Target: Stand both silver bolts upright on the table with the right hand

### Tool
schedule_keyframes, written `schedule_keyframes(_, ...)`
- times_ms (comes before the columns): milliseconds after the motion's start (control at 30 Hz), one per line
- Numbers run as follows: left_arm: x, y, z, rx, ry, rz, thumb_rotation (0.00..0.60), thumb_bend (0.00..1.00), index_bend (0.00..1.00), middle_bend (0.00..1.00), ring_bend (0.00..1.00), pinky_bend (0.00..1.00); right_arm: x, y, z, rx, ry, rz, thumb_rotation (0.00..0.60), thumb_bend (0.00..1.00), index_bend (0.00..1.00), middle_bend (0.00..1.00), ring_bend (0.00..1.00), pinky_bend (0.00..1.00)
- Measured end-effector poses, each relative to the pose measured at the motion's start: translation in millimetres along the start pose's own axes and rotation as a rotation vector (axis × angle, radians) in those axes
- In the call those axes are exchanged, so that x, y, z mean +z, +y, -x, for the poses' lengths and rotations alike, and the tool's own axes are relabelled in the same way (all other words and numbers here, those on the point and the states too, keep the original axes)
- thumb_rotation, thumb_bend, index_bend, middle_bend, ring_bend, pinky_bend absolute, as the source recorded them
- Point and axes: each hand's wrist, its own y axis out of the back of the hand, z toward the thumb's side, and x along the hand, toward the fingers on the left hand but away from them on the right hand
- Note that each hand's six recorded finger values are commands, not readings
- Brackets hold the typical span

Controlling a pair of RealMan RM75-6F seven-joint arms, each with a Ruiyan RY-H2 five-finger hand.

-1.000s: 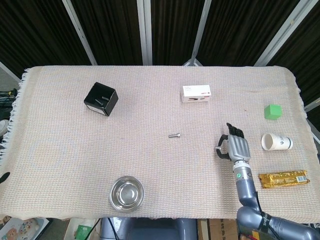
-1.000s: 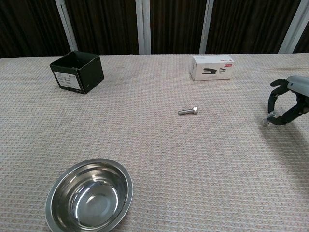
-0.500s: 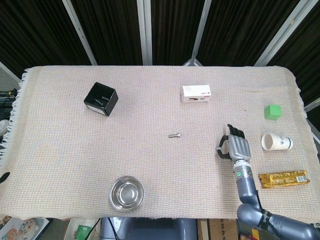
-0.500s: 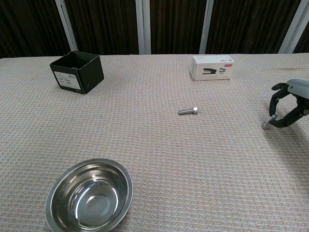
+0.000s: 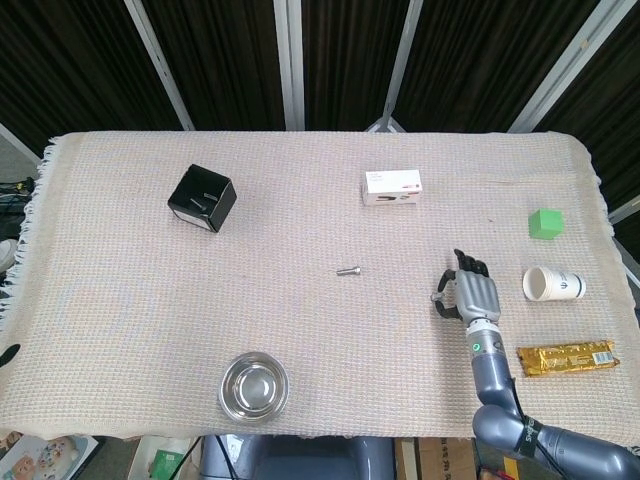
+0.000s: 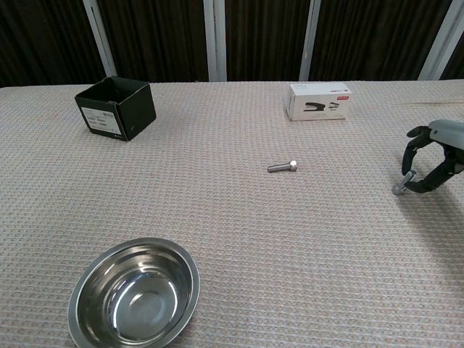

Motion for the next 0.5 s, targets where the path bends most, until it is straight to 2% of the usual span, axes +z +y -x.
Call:
schedule_keyframes(300, 0.0, -0.4, -0.5, -0.001, 0.001, 0.000, 0.600, 0.07, 0.20, 0.13, 0.02, 0.03, 1.6, 2.2, -1.6, 0.004, 0.001, -0.001, 0.600, 0.33, 0.37, 0.03, 0.01, 0.00)
schedule_keyframes(500, -1.2, 1.0, -0.9, 0.006, 0.006, 0.004, 0.600, 0.07, 0.20, 0.13, 0.02, 0.03, 16.7, 17.3, -9.4, -0.022, 0.052, 0.007, 0.600, 0.32, 0.29, 0.01, 0.00, 0.00)
